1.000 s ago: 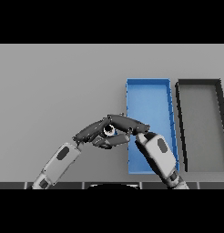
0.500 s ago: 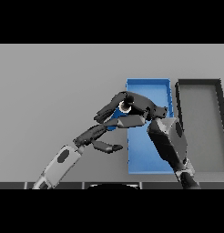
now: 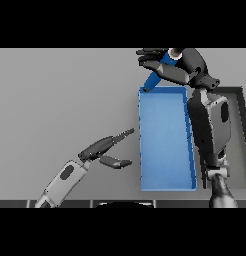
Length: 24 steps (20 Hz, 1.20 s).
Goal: Pick up the blue pipe and place it into the blue bin.
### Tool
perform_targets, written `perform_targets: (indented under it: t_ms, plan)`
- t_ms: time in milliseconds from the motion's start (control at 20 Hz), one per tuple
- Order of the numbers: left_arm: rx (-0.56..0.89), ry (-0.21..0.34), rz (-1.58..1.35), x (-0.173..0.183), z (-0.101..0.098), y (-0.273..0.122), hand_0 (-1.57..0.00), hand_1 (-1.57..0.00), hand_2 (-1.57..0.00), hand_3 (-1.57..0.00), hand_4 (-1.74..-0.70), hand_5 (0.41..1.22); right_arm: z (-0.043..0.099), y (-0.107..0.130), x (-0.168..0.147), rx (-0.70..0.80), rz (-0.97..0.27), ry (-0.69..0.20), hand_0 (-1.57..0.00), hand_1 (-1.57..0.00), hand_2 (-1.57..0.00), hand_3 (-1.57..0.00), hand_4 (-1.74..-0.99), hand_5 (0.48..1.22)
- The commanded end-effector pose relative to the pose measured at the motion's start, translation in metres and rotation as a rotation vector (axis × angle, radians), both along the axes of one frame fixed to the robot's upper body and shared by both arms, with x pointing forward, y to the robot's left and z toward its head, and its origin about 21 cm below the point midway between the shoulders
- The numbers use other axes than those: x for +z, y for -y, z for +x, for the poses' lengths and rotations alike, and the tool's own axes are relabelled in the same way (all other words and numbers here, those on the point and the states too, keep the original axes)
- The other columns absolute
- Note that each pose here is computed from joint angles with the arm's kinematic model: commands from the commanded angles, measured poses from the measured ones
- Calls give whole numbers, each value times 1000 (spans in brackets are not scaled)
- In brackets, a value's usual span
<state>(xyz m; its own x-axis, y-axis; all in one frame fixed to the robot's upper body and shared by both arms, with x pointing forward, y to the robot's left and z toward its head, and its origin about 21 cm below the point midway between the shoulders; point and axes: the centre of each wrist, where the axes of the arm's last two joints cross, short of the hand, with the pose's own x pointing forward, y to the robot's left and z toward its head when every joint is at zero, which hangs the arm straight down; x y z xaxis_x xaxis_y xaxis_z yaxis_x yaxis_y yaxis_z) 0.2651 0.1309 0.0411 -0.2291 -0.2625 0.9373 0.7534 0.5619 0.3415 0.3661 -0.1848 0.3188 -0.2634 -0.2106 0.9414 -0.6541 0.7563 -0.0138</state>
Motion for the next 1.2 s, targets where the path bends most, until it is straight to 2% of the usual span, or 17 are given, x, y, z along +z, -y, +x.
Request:
perform_targets:
  t_ms: [0,100,200,650,750,850,900,950,1050,1100,1150]
  plan:
    - [4,-2,-7,-1,0,-3,1,1,1,1,-911,487,6,8,-7,-40,-19,-31,-1571,-1571,-1571,-1571,-1737,1135]
    - [8,-7,-6,1,0,-4,1,1,1,1,-906,489,19,27,-32,-126,-30,-134,-1571,-1571,-1571,-1571,-1739,1124]
    - [16,-15,8,-1,0,-1,1,1,1,1,-898,489,24,37,-60,-182,-49,-221,-1571,-1571,-1571,-1571,-1740,1117]
    - [13,-11,-6,-3,4,-1,1,1,1,1,-881,463,6,62,-174,-336,-204,-620,-1571,-1571,-1571,-1571,-1741,1122]
    - [15,-15,-3,-1,6,-1,1,1,1,1,-882,464,0,66,-194,-342,-252,-694,-1571,-1571,-1571,-1571,-1655,1124]
    - [-1,-14,-15,-1,-1,-1,1,1,1,1,-884,460,-4,65,-214,-340,-318,-765,-1571,-1571,-1571,-1571,-1591,1114]
    - [7,-20,-4,-1,0,-3,1,1,1,1,-885,457,-3,71,-219,-348,-350,-807,-1571,-1571,-1571,-1330,-1599,1110]
    - [12,-22,-3,1,0,-1,1,1,1,1,-886,455,-4,67,-230,-358,-370,-867,-1563,-1459,-1393,-1122,-1547,1133]
    - [17,-23,2,2,1,1,1,1,1,1,-885,454,-6,63,-239,-347,-409,-962,-1045,-933,-891,-718,-1455,1164]
    - [18,-17,8,3,3,1,1,1,1,1,-885,453,-3,62,-240,-353,-426,-1006,-836,-746,-712,-574,-1392,1176]
    - [19,-14,5,3,3,1,1,1,1,1,-886,454,-5,58,-243,-342,-432,-1036,-668,-597,-570,-459,-1338,1157]
